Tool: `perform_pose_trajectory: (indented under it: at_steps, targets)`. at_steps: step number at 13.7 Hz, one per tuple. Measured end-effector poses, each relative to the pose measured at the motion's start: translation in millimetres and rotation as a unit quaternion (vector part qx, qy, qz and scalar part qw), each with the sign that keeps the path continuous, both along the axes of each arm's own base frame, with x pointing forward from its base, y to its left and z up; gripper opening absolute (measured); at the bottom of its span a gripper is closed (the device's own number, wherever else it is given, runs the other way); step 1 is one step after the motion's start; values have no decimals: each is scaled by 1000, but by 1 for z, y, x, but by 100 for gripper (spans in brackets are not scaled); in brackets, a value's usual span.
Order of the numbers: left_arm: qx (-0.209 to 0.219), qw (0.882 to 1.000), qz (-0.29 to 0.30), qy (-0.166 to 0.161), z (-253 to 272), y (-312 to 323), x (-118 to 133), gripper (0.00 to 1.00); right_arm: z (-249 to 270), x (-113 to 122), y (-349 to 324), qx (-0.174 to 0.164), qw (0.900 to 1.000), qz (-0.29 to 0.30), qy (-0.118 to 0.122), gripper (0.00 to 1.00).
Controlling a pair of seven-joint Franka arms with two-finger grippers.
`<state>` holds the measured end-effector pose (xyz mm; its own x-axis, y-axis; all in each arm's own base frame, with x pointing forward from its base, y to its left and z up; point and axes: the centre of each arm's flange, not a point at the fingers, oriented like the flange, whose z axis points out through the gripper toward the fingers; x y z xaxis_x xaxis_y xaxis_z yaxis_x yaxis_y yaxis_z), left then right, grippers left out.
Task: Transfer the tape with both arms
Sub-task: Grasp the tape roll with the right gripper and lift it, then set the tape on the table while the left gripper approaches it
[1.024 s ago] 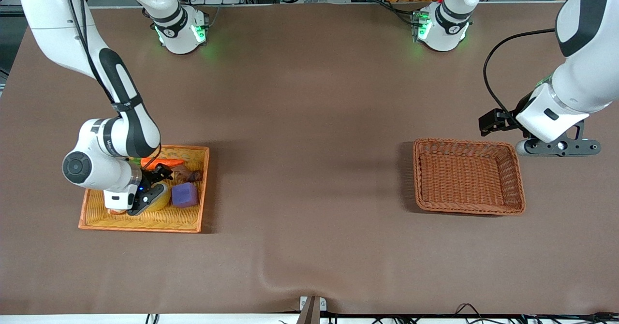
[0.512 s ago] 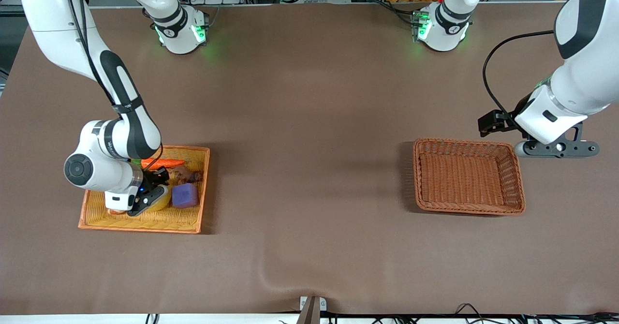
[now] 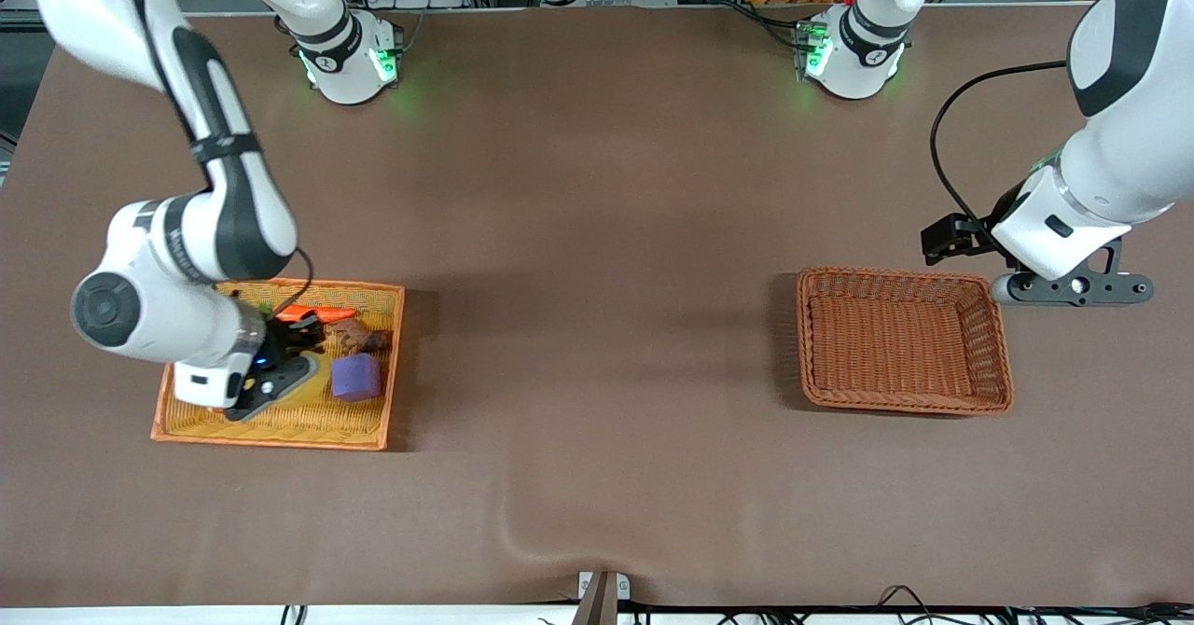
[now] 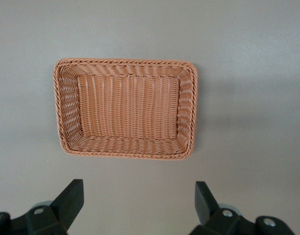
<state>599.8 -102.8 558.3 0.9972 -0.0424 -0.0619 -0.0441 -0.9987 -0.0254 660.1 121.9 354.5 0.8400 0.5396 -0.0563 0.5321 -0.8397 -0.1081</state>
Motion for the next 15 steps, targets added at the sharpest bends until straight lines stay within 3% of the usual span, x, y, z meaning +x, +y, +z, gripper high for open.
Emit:
perform_pose_trajectory:
  at_steps: [2, 5, 7, 9, 12, 15]
  targets:
    - [0, 1000, 0, 1, -1, 0, 0, 100, 17, -11, 79, -1, 1000, -25, -11, 23]
    - [0, 1000, 0, -2, -4, -1, 1, 100, 23, -47, 205, -3, 997, -70, -18, 23]
    - [-1, 1000, -1, -3, -8, -1, 3, 100, 3, -68, 280, 8, 996, -88, -15, 23]
    - [-1, 1000, -1, -3, -12, -2, 4, 100, -31, -91, 351, 28, 993, -106, -32, 23]
    - [-2, 1000, -6, -4, -17, -8, 6, 100, -81, -116, 400, 34, 993, -110, -35, 23]
    - [-1, 1000, -1, -1, -29, -23, 9, 100, -122, -124, 417, 44, 990, -124, -43, 23]
